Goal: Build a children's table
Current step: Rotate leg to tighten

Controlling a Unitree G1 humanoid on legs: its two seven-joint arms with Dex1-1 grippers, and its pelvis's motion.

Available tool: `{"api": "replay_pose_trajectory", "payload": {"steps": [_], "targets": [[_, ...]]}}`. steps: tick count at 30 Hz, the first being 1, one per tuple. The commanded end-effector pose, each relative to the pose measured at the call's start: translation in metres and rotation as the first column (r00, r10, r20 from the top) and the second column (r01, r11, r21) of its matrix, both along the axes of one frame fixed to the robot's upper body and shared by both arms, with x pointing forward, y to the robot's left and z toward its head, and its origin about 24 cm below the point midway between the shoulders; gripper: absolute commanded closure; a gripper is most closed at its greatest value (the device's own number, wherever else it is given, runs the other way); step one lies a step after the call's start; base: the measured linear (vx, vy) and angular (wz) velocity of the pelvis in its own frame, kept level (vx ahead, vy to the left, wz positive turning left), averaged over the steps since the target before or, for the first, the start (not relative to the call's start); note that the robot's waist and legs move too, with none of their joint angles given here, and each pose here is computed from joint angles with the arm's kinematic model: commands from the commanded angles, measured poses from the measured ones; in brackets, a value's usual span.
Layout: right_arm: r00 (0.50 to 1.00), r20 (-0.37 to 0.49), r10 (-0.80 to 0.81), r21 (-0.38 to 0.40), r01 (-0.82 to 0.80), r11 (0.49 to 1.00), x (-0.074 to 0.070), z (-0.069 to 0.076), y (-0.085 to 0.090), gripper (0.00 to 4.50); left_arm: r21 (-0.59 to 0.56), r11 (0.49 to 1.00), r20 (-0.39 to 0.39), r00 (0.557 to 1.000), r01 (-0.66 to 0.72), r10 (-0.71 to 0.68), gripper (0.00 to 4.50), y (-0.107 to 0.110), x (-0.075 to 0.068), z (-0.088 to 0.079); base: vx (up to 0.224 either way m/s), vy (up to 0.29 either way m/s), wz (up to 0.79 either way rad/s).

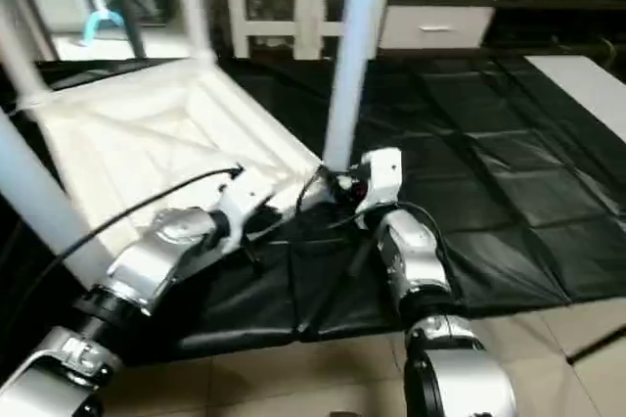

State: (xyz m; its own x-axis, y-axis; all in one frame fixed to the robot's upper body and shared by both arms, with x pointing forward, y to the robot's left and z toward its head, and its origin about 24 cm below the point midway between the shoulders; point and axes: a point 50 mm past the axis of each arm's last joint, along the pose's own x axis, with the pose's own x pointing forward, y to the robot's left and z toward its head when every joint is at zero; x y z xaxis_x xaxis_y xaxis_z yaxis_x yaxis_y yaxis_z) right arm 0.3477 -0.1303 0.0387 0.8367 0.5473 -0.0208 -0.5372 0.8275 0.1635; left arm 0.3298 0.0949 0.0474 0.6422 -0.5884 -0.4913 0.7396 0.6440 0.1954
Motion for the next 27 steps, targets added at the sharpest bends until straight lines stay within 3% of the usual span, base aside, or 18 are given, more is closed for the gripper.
{"api": "replay_pose_trajectory", "payload": {"steps": [1,6,9,11,13,15,16,17,27], "targets": [[0.99,0.047,0.136,-0.008,-0.136,0.991,-0.006,0.009,0.0,1.0,0.067,0.995,-0.012,0.997,-0.075,0.076,4.5,0.018,0.004,-0.007,0.0,0.0,0.0],[0.965,0.049,0.258,-0.03,-0.257,0.966,-0.02,0.011,-0.02,0.65,0.087,0.993,0.015,0.997,-0.078,0.077,4.5,0.023,0.007,-0.005,0.0,0.0,0.0],[0.953,0.021,0.303,-0.093,-0.3,0.949,-0.036,0.011,-0.045,0.65,0.092,0.992,0.019,0.996,-0.089,0.088,4.5,0.027,0.009,-0.005,0.0,0.0,0.0],[0.951,0.009,0.309,-0.108,-0.307,0.946,-0.041,0.011,-0.052,0.65,0.096,0.99,0.019,0.995,-0.1,0.099,4.5,0.028,0.009,-0.005,0.0,0.0,0.0],[0.98,0.006,0.198,-0.156,-0.194,0.968,-0.053,0.005,-0.068,0.65,0.081,0.99,0.071,0.991,-0.119,0.113,4.5,0.028,0.015,0.001,0.0,0.0,0.0],[0.989,0.001,0.15,-0.159,-0.148,0.976,-0.055,0.003,-0.07,0.65,0.059,0.992,0.089,0.99,-0.115,0.109,4.5,0.026,0.016,0.005,0.0,0.0,0.0],[0.998,-0.004,0.059,-0.155,-0.059,0.986,-0.056,0.0,-0.071,0.65,-0.006,0.995,0.088,0.992,-0.095,0.095,4.5,0.02,0.018,0.011,0.0,0.0,0.0],[1.0,-0.006,0.018,-0.14,-0.019,0.99,-0.057,-0.002,-0.07,0.61,-0.032,0.997,0.089,0.993,-0.068,0.071,4.22,0.017,0.017,0.015,0.0,0.0,0.0],[0.988,-0.028,-0.151,-0.136,0.146,0.98,-0.066,-0.01,-0.068,0.6,-0.099,0.995,0.116,0.993,0.032,-0.02,3.38,0.003,0.014,0.03,0.0,0.0,0.0]]}}
